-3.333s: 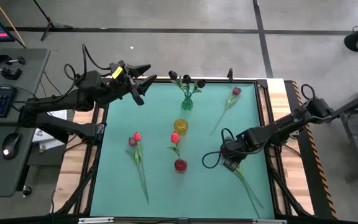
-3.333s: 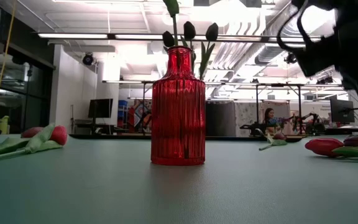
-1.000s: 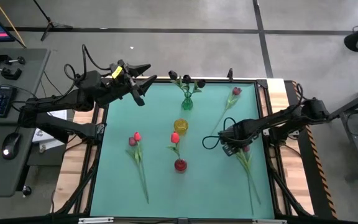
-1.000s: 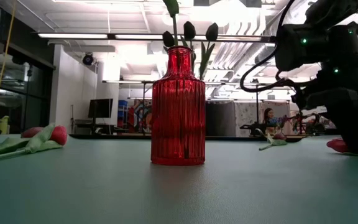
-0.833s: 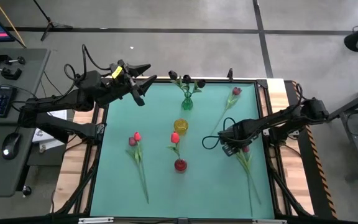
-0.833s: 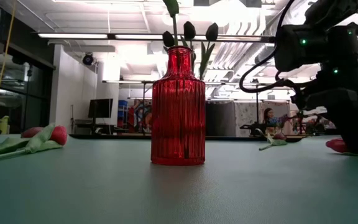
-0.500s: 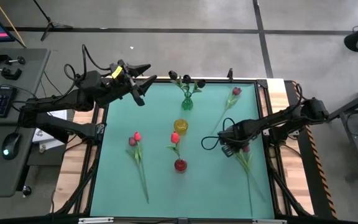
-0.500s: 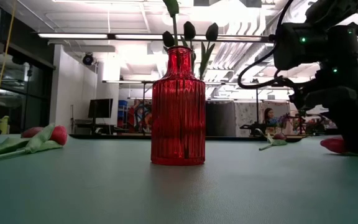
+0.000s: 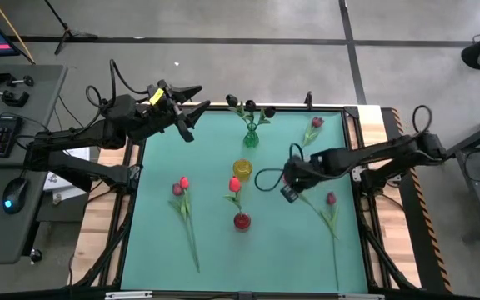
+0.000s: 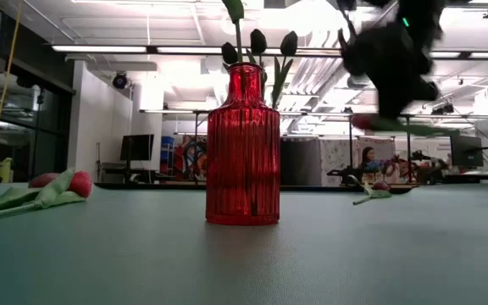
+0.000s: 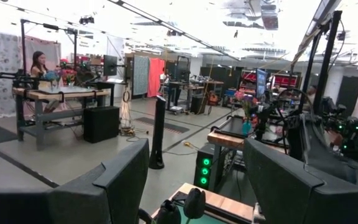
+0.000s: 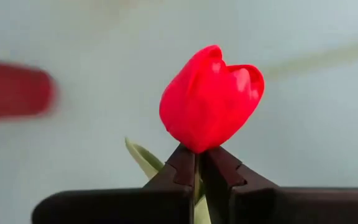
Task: Sort flowers into vase by color
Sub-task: Put the right red tulip into the red vase
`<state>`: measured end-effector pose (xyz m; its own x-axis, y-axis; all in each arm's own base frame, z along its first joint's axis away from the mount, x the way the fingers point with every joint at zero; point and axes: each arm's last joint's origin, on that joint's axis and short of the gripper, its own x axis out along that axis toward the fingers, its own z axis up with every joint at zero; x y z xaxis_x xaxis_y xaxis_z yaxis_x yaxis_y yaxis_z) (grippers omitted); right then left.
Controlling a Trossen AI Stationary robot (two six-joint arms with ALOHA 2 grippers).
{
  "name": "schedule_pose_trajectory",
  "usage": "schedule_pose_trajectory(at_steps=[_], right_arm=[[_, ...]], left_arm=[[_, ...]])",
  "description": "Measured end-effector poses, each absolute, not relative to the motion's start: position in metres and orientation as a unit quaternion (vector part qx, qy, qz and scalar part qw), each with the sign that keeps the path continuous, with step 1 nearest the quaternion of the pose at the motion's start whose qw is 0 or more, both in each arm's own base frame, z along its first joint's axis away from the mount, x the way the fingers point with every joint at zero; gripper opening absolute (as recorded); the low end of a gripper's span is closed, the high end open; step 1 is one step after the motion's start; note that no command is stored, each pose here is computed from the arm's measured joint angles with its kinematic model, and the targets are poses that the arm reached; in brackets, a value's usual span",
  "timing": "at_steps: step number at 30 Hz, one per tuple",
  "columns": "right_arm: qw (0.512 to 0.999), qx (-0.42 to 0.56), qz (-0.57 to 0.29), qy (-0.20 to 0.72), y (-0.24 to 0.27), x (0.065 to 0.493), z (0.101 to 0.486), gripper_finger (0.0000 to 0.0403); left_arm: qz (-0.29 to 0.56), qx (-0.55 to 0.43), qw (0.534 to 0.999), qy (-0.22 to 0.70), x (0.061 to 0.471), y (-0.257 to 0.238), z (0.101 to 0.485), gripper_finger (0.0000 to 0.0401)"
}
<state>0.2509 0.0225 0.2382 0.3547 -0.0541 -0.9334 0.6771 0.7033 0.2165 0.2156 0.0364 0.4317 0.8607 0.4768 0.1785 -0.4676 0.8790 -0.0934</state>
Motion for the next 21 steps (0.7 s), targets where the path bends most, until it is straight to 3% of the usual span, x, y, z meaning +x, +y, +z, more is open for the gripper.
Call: schedule_pose_trajectory(at_steps=[5, 11, 16, 21], right_arm=[[0.854, 0.26, -0.219, 0.395, 0.012, 0.262, 0.301, 0.0001], [0.961, 0.193, -0.126, 0.153, 0.001, 0.272, 0.378, 0.0001], [0.984, 0.178, 0.026, 0.018, 0.001, 0.282, 0.405, 0.0], [0.978, 0.173, 0.119, -0.007, 0.006, 0.287, 0.409, 0.0]], left_arm=[[0.245, -0.023, 0.964, -0.098, 0.216, 0.036, 0.432, 0.0248], [0.245, -0.023, 0.964, -0.098, 0.216, 0.036, 0.432, 0.0248], [0.245, -0.024, 0.964, -0.099, 0.216, 0.036, 0.432, 0.0248], [0.245, -0.027, 0.964, -0.099, 0.216, 0.036, 0.432, 0.0248]])
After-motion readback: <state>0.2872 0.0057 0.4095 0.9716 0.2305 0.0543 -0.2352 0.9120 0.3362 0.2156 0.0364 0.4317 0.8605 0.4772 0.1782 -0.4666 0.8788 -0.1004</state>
